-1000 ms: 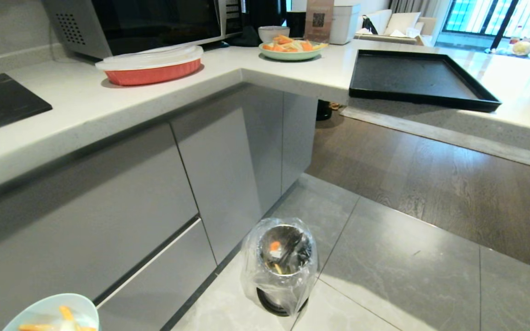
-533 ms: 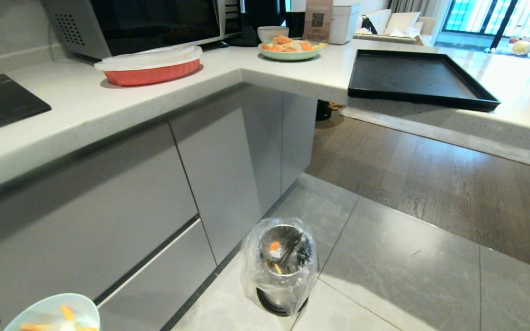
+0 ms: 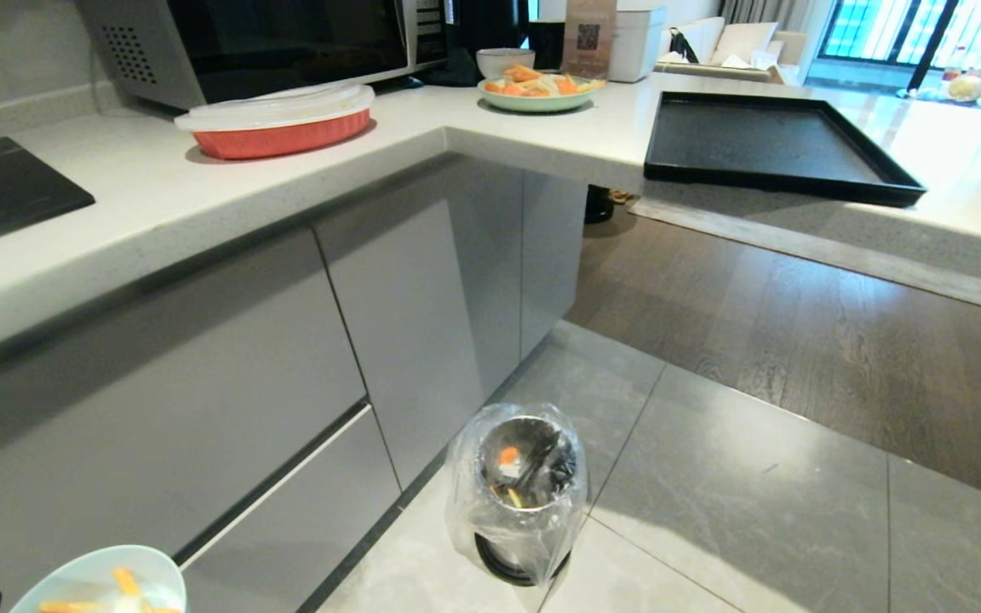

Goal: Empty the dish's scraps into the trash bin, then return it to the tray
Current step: Move the bowl over the trash can

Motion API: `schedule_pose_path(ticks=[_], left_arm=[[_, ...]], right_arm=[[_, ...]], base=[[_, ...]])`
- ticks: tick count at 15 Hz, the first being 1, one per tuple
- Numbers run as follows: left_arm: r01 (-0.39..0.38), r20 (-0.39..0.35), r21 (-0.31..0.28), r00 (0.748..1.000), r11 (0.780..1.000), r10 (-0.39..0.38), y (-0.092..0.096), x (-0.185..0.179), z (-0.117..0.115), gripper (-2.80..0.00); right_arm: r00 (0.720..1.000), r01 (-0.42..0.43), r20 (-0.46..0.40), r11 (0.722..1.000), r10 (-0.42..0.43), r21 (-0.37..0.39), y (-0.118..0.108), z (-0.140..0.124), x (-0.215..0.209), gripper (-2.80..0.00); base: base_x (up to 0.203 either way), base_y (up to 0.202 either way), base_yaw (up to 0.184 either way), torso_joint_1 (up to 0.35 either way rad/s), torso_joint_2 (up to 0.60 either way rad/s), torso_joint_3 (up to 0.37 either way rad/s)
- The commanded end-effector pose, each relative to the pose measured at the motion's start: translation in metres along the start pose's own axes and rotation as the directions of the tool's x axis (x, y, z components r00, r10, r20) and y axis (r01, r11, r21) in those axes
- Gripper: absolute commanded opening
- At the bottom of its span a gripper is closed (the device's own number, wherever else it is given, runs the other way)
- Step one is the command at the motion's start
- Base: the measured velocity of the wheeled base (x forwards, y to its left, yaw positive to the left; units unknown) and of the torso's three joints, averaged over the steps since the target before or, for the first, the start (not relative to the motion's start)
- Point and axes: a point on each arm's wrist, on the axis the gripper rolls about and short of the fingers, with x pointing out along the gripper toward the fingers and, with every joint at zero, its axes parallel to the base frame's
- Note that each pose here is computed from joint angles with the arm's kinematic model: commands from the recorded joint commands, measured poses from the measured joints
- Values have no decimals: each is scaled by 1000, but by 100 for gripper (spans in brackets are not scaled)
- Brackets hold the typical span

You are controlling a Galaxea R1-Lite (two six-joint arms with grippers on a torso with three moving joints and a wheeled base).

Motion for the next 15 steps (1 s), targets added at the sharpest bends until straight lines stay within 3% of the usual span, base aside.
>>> schedule_pose_path(ticks=[1, 11, 15], left_arm=[[6, -7, -2, 1000, 1000, -6, 0, 0, 0, -280], [9, -15, 2, 1000, 1000, -9, 0, 2, 2, -280], [9, -17, 1, 1000, 1000, -9, 0, 2, 3, -280]], right_arm=[[1000, 1, 2, 1000, -1, 0, 0, 0, 0, -280], [1000, 0, 0, 1000, 0, 0, 0, 0, 0, -280], [1000, 0, 0, 1000, 0, 0, 0, 0, 0, -280]], base=[[0, 0, 0, 0, 0, 0], [0, 0, 0, 0, 0, 0], [-1, -165, -2, 4, 2, 1]])
